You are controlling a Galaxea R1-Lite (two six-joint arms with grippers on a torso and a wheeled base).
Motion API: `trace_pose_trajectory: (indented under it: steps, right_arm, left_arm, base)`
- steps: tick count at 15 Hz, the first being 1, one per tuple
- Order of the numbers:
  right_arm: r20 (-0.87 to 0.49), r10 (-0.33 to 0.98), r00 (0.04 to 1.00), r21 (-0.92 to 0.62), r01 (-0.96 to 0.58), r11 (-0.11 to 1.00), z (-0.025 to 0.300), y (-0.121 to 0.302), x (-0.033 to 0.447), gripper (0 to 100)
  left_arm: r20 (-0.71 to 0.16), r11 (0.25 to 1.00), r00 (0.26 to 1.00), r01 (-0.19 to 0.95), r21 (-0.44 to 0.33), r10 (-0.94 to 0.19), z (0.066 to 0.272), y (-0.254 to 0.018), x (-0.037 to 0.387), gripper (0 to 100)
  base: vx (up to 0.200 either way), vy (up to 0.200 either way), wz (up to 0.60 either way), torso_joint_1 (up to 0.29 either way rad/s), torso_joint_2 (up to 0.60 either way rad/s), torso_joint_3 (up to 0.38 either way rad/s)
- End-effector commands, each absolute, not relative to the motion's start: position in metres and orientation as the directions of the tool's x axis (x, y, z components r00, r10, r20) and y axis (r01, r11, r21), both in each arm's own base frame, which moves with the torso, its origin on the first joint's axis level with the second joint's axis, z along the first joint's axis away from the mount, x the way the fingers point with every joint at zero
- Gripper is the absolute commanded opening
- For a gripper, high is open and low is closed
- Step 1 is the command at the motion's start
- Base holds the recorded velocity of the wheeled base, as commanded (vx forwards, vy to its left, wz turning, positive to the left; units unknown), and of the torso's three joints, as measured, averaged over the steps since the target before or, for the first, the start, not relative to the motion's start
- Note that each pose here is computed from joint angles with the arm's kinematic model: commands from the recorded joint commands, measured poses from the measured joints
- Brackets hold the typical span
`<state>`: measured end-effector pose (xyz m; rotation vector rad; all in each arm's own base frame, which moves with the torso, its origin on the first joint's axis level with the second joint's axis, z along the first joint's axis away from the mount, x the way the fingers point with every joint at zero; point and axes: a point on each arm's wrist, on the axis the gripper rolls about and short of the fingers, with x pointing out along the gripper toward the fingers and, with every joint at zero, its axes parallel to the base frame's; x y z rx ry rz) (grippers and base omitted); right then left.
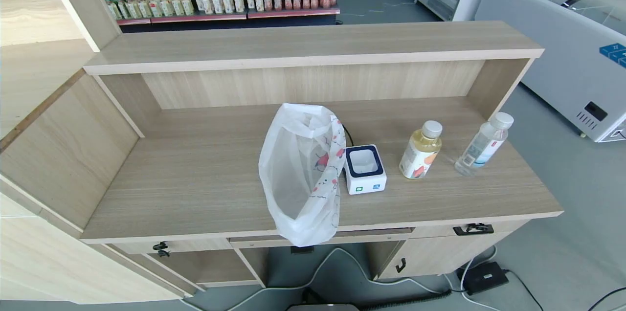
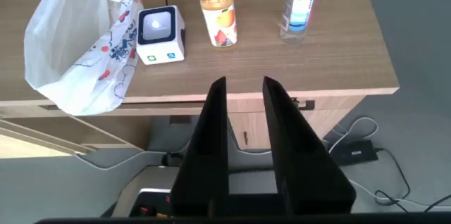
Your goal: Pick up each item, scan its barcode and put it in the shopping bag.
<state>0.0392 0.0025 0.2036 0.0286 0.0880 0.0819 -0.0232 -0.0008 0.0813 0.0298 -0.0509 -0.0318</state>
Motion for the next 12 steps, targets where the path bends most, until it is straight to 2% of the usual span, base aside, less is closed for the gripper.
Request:
trace_pose_trajectory:
  steps: [1,3,4,6,8,12]
  right_arm:
    - [-0.213,0.183,0.960,0.027,-0.182,0.983,0.208,0.008,0.094,100]
    - [-0.312,0.086,0.946,-0.005,-0.092,0.996,0.191,0.002,0.138,100]
    - [-0.333,0.070,0.940,-0.061,-0.095,0.994,0.182,0.000,0.158,100]
    - [-0.318,0.087,0.944,-0.087,-0.121,0.989,0.169,0.003,0.183,100]
    - [-0.301,0.109,0.947,-0.091,-0.142,0.986,0.138,0.009,0.222,100]
    - [-0.302,0.049,0.952,-0.097,-0.082,0.992,0.100,0.010,0.275,100]
  left_arm:
    - [0.051,0.999,0.998,0.031,0.031,-0.032,0.081,-0.001,-0.023,100]
    - [0.052,0.999,0.998,0.031,0.031,-0.032,0.082,-0.001,-0.023,100]
    - [0.051,0.999,0.998,0.031,0.031,-0.032,0.081,-0.001,-0.023,100]
    - [0.051,0.999,0.998,0.031,0.031,-0.032,0.081,-0.001,-0.023,100]
    - [0.051,0.999,0.998,0.031,0.031,-0.032,0.081,-0.001,-0.023,100]
    - [0.052,0.999,0.998,0.031,0.031,-0.032,0.082,-0.001,-0.023,100]
  base:
    - [0.000,0.000,0.00,0.000,0.00,0.000]
    - [0.000,0.000,0.00,0.000,0.00,0.000]
    - [0.000,0.000,0.00,0.000,0.00,0.000]
    - [0.000,0.000,0.00,0.000,0.00,0.000]
    - [0.000,0.000,0.00,0.000,0.00,0.000]
    - [0.000,0.000,0.00,0.000,0.00,0.000]
